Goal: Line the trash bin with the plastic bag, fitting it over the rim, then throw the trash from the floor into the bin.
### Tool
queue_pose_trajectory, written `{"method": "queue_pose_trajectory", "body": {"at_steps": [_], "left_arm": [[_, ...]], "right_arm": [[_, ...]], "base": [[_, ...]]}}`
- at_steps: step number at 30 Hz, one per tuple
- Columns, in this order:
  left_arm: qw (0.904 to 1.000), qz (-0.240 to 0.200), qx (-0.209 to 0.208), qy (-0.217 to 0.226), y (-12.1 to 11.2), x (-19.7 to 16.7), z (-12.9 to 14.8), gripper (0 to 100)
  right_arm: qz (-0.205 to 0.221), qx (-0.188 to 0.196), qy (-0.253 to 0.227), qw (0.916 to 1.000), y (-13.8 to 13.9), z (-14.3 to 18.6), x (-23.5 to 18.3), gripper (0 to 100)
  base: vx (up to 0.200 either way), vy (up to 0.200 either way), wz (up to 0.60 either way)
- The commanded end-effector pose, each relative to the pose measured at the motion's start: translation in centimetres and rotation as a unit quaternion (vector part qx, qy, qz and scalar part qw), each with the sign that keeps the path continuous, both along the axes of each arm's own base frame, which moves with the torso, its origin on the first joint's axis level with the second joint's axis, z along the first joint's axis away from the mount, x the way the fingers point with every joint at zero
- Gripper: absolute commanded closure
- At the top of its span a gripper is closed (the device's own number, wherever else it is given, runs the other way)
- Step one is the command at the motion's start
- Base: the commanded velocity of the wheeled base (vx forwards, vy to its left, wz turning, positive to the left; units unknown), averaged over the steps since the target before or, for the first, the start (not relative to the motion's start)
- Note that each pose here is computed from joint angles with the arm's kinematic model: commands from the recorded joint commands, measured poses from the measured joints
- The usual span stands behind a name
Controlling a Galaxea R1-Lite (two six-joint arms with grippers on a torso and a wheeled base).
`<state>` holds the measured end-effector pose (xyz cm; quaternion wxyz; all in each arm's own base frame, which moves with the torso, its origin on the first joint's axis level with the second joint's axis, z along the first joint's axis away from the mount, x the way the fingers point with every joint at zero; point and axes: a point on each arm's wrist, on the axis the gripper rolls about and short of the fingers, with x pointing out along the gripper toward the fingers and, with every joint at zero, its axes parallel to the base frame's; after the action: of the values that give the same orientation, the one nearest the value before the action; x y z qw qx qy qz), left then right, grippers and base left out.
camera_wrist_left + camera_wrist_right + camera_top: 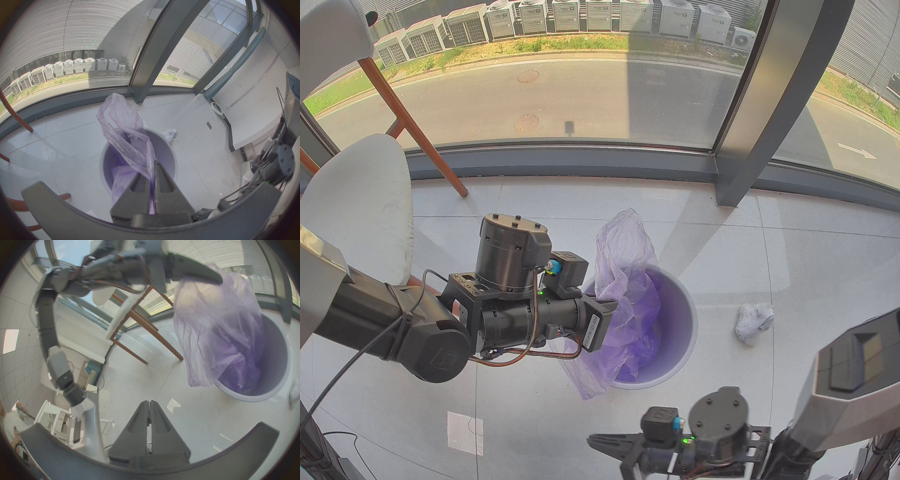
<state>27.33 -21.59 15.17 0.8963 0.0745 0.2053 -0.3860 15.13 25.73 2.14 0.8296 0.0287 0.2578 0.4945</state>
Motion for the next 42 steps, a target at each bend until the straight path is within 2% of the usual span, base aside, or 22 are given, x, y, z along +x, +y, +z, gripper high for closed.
{"method": "queue_pose_trajectory", "body": {"at_steps": [1,3,5,6,7,11,13,14,15,17,21,24,27,28,31,36,40,42], "left_arm": [[0.9999,0.016,-0.001,0.0,1.0,0.6,0.2,100],[0.9999,0.013,0.005,0.007,1.2,0.1,-0.2,100],[0.9999,0.008,0.009,0.011,1.2,-0.3,-0.4,100],[0.9997,-0.002,0.018,0.019,0.8,-1.2,-1.0,100],[0.9993,-0.014,0.026,0.021,0.5,-1.9,-1.5,100],[0.996,-0.057,0.068,0.015,0.2,-3.8,-3.2,100],[0.993,-0.081,0.084,-0.02,0.0,-4.3,-3.5,100],[0.9912,-0.089,0.091,-0.036,-0.1,-4.2,-3.5,100],[0.9912,-0.089,0.091,-0.036,-0.1,-4.2,-3.5,100],[0.9867,-0.104,0.11,-0.058,-0.1,-4.3,-3.6,100],[0.9846,-0.12,0.115,-0.055,-0.7,-5.3,-3.9,100],[0.9847,-0.108,0.123,-0.059,-0.8,-5.4,-4.0,100],[0.9849,-0.106,0.123,-0.059,-0.7,-5.4,-4.0,100],[0.9851,-0.107,0.123,-0.056,-0.7,-5.5,-4.1,100],[0.9862,-0.103,0.12,-0.049,-0.6,-5.6,-4.2,100],[0.9869,-0.101,0.116,-0.049,-0.7,-5.5,-4.1,100],[0.9869,-0.101,0.117,-0.047,-0.6,-5.5,-4.2,100],[0.9869,-0.101,0.117,-0.047,-0.7,-5.5,-4.2,100]], "right_arm": [[0.043,0.024,-0.033,0.9982,-7.5,4.7,-4.5,100],[-0.005,0.043,-0.045,0.998,-10.4,6.1,-3.9,100],[-0.038,0.056,-0.059,0.9959,-11.4,6.9,-3.1,100],[-0.08,0.068,-0.072,0.9918,-12.5,7.6,-1.7,100],[-0.103,0.079,-0.083,0.988,-13.0,8.1,-0.4,100],[-0.155,0.109,-0.111,0.9756,-14.1,9.5,4.1,100],[-0.179,0.123,-0.094,0.9715,-13.8,9.4,6.4,100],[-0.188,0.125,-0.079,0.971,-13.6,9.2,7.1,0],[-0.188,0.125,-0.079,0.971,-13.6,9.2,7.1,0],[-0.202,0.118,-0.05,0.971,-13.1,9.6,9.0,0],[-0.225,0.114,-0.033,0.9671,-11.9,11.2,10.7,0],[-0.259,0.105,0.016,0.9599,-9.7,14.3,11.8,0],[-0.258,0.086,0.03,0.9618,-9.2,15.1,11.9,0],[-0.241,0.067,0.027,0.9679,-8.3,16.1,11.8,0],[-0.222,0.056,0.027,0.9731,-6.9,17.2,11.5,0],[-0.19,0.029,0.045,0.9803,-5.0,16.7,10.3,0],[-0.193,0.008,0.038,0.9804,-4.3,15.8,10.4,0],[-0.195,-0.017,0.02,0.9804,-3.9,15.0,10.8,0]], "base": [[0.0,0.0,0.0],[0.0,0.0,0.0],[0.0,0.0,0.0],[0.0,0.0,0.0],[0.0,0.0,0.0],[0.0,0.0,0.0],[0.0,0.0,0.0],[0.0,0.0,0.0],[0.0,0.0,0.0],[0.0,0.0,0.0],[0.0,0.0,0.0],[0.0,0.0,0.0],[0.0,0.0,0.0],[0.0,0.0,0.0],[0.0,0.0,0.0],[0.0,0.0,0.0],[0.0,0.0,0.0],[0.0,0.0,0.0]]}}
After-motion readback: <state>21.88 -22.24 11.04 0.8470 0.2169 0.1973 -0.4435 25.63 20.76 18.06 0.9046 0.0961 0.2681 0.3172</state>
